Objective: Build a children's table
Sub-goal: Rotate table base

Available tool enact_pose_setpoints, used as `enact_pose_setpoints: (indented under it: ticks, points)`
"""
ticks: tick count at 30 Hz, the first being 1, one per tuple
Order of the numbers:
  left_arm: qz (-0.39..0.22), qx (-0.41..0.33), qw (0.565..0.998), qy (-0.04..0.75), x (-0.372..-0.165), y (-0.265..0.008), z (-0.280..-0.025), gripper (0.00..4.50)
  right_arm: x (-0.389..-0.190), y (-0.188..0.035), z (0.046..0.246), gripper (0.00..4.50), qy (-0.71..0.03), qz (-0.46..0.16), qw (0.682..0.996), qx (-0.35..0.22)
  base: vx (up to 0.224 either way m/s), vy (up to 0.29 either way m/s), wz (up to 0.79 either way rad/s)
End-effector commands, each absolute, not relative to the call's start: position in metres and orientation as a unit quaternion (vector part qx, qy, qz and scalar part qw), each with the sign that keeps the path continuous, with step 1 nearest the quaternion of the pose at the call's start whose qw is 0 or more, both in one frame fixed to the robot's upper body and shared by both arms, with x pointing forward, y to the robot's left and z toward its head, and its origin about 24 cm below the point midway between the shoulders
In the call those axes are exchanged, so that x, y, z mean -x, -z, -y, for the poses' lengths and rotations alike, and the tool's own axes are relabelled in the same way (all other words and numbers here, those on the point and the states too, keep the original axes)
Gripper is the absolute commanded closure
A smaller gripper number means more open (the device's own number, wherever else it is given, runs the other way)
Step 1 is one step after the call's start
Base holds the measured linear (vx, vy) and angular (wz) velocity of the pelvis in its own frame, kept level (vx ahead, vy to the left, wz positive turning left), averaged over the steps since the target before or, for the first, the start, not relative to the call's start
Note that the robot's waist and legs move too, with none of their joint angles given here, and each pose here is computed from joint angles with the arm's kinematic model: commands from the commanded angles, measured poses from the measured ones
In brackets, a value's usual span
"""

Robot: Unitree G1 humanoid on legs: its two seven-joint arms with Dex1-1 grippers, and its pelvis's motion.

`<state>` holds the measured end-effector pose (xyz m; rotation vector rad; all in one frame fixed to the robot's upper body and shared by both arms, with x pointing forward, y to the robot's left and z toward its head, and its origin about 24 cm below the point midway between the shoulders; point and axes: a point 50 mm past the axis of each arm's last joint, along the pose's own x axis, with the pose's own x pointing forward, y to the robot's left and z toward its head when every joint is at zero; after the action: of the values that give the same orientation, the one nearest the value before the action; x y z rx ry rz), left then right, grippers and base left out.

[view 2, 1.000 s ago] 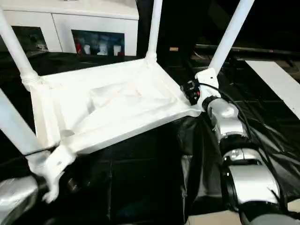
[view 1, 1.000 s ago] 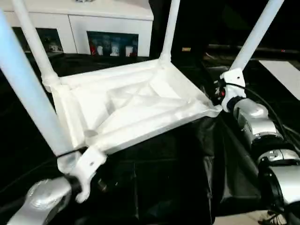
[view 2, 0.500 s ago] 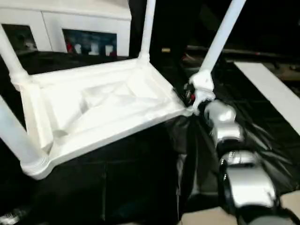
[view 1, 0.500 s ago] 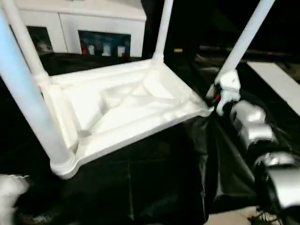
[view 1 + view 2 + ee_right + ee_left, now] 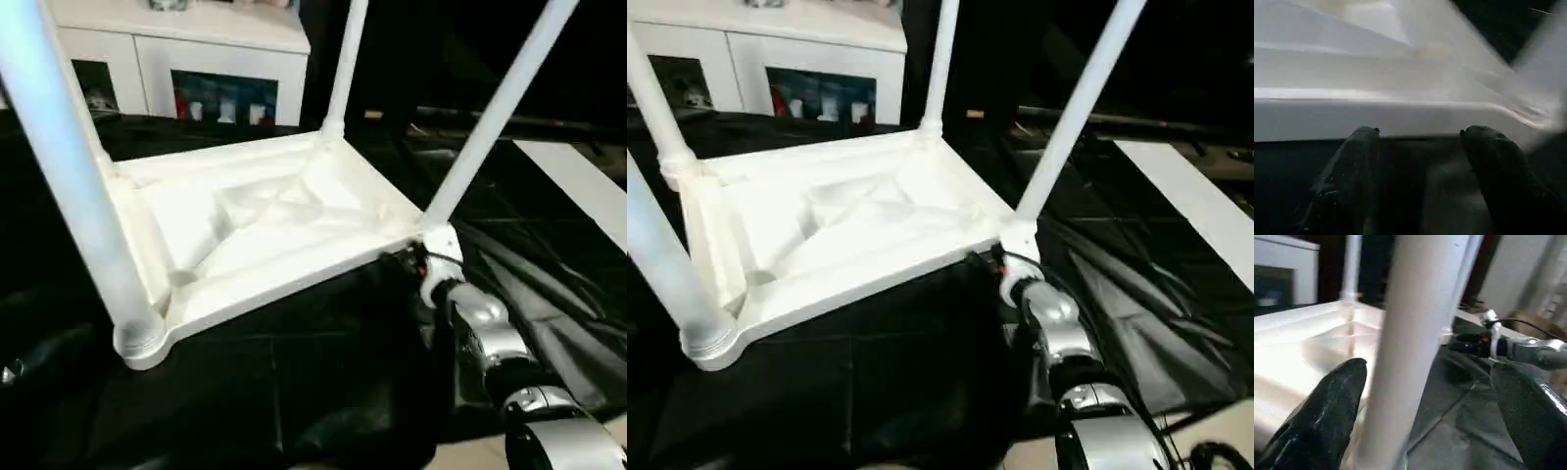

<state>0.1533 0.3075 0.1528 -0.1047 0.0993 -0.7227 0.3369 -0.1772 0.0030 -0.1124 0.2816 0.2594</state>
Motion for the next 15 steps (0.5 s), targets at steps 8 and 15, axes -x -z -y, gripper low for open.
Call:
enact_pose_setpoints:
  ticks: [8, 15]
  points:
    - [-0.037, 0.019, 0.935, 0.352, -0.204, -0.144, -0.287, 0.04, -0.336, -0.002, 0.184, 1.45, -0.081, -0.148, 0.984, 0.055, 0.0, 0.0, 0.0]
    - [0.011, 0.073, 0.871, 0.485, -0.215, -0.163, -0.228, 0.04, -0.341, -0.001, 0.176, 1.45, -0.105, -0.174, 0.976, 0.074, 0.0, 0.0, 0.0]
